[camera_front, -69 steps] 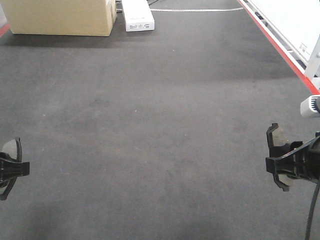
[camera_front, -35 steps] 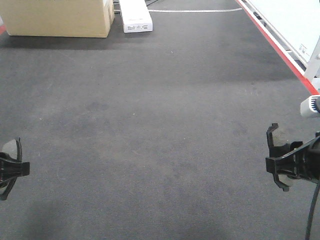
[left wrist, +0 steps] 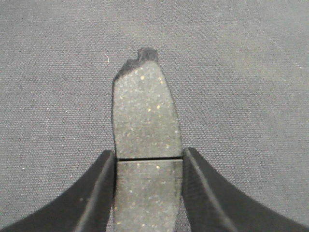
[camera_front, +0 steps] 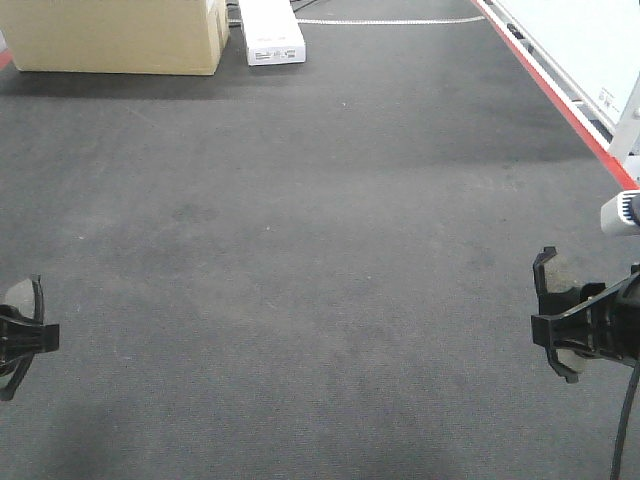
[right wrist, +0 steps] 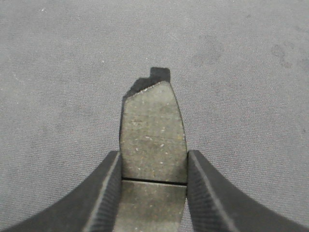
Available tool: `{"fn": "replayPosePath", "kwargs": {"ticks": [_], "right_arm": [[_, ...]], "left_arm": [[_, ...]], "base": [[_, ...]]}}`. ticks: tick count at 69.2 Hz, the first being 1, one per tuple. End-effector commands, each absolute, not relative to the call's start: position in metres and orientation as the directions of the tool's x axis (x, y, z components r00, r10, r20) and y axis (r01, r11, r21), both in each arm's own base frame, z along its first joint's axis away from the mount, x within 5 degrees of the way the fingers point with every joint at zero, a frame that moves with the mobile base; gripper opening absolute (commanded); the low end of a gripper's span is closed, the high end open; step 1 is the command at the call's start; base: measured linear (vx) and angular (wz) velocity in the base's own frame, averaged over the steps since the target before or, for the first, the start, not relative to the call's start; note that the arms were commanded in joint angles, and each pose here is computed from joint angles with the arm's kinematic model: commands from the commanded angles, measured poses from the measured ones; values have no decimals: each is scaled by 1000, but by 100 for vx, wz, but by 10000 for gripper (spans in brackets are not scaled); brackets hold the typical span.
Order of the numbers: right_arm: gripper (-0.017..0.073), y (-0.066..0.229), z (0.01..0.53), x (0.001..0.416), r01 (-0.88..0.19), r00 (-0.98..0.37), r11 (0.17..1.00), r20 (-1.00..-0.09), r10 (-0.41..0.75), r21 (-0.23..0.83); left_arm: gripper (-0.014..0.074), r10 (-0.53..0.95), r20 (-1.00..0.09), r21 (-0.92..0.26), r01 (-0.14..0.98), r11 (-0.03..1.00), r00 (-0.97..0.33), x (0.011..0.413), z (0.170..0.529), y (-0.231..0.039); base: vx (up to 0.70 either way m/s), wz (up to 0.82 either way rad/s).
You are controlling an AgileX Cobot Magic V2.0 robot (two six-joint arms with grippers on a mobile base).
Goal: Move and align brake pads A on conveyor
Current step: 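Position both held pads above the dark conveyor belt, then lower the left gripper to the belt and open it, releasing its pad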
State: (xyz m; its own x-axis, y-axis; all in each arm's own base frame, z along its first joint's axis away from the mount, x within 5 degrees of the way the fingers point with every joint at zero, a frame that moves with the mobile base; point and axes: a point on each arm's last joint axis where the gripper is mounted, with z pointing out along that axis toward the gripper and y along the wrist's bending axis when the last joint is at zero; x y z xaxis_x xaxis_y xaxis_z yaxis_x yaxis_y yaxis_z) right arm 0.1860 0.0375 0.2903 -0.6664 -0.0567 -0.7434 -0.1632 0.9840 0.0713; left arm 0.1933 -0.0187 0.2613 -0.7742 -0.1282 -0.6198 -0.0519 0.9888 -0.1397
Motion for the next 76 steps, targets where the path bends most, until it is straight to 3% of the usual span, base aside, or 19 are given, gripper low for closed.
{"fn": "replayPosePath", "kwargs": {"ticks": [1,32,44,57,67,76], "right_arm": [[-3,38,309,190,-168,-572,983,-820,-39,71],[-3,38,309,190,-168,-572,983,-820,-39,71],[-3,38,309,190,-168,-572,983,-820,-39,71],[-3,38,309,190,-168,-572,983,-820,-39,71],[-3,38,309,190,-168,-572,983,-820,-39,71],[-3,38,309,190,-168,-572,983,-820,-39,71]], "left_arm": [[23,-141,-703,-162,-36,986,-697,198,279,-20],[23,-178,-738,-203,-38,979,-651,206,283,-22],[23,-185,-668,-224,-43,974,-721,234,282,-28],[23,-122,-626,-246,46,968,-770,274,281,-45],[23,-82,-579,-239,73,968,-811,298,265,-60],[23,-118,-522,-256,23,966,-845,313,241,-66]], "base": [[0,0],[0,0],[0,0],[0,0],[0,0],[0,0]]}}
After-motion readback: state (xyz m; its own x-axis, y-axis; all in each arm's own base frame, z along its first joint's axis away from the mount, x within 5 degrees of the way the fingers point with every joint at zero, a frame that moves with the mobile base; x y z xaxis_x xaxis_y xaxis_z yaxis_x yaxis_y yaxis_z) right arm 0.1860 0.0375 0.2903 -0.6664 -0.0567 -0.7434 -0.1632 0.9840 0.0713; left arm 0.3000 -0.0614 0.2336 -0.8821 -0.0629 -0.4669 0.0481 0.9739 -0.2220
